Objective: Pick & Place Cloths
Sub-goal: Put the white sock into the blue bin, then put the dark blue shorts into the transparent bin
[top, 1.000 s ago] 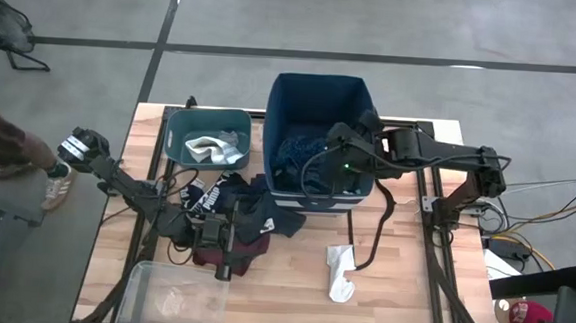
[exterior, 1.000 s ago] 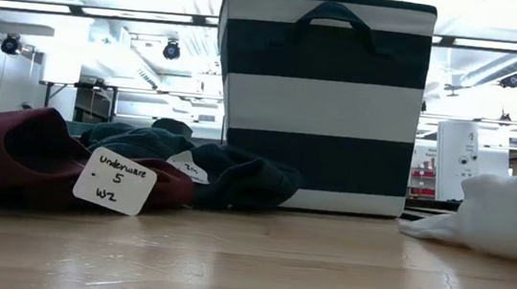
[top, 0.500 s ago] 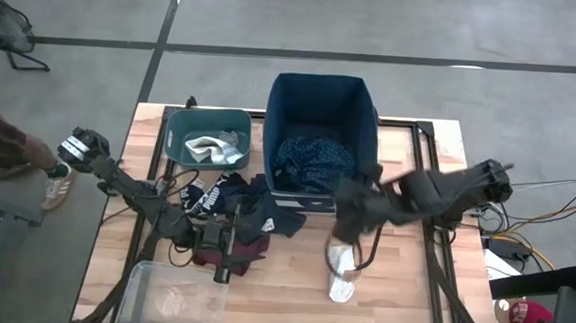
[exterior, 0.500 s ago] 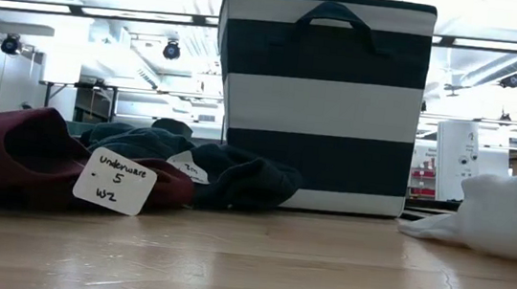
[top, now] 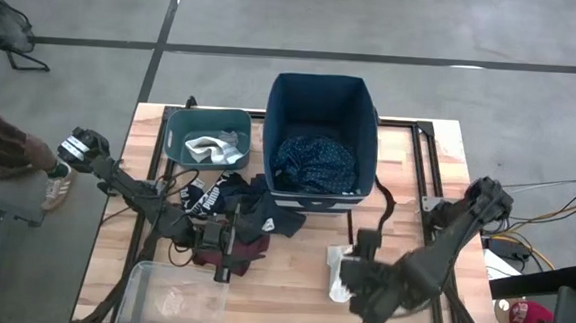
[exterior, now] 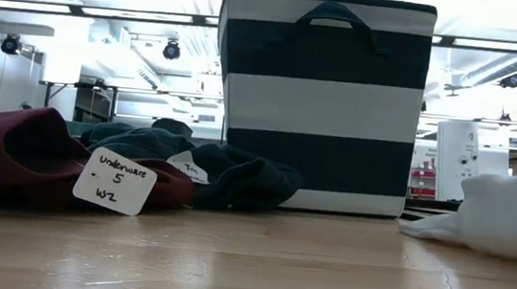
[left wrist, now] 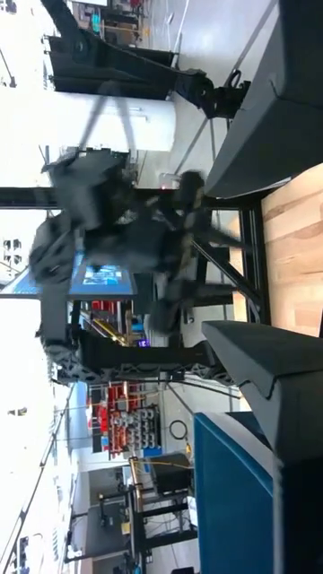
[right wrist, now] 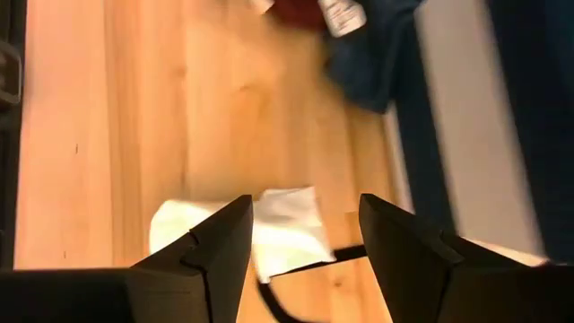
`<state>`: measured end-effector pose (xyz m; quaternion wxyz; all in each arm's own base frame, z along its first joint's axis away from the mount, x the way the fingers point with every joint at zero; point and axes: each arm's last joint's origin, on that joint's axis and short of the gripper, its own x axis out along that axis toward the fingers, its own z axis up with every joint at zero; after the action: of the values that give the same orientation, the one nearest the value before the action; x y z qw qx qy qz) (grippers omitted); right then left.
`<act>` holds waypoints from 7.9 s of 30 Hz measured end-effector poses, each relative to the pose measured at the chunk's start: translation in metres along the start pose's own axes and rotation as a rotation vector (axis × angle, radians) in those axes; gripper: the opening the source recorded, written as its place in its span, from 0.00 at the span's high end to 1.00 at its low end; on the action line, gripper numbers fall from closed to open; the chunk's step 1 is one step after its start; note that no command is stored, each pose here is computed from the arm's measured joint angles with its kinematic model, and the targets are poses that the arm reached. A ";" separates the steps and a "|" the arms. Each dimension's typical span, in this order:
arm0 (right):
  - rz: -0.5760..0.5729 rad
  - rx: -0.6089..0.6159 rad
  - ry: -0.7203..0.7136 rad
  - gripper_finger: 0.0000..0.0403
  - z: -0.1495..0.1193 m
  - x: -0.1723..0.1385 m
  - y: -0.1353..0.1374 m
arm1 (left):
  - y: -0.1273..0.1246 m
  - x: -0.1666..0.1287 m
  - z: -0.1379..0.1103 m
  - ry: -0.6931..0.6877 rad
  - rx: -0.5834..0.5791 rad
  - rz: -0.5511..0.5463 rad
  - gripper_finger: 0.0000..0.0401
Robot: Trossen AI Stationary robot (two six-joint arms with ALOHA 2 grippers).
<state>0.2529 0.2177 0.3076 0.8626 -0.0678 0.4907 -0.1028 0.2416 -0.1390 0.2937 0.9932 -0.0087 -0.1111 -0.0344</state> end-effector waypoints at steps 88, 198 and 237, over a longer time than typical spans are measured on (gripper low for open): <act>-0.164 0.073 -0.394 0.98 0.031 -0.002 -0.001 | 0.023 0.054 -0.031 0.123 -0.048 -0.020 0.39; -0.106 0.232 -0.369 0.78 -0.053 0.054 0.034 | 0.210 -0.074 0.037 0.528 -0.088 1.380 0.90; -0.095 0.250 -0.398 0.75 -0.054 0.059 0.036 | 0.123 -0.048 0.007 0.794 -0.302 0.465 0.43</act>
<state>0.2393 0.2370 0.2230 0.9381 -0.0022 0.2908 -0.1879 0.2018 -0.0134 0.2890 0.9279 -0.1635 0.2874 0.1723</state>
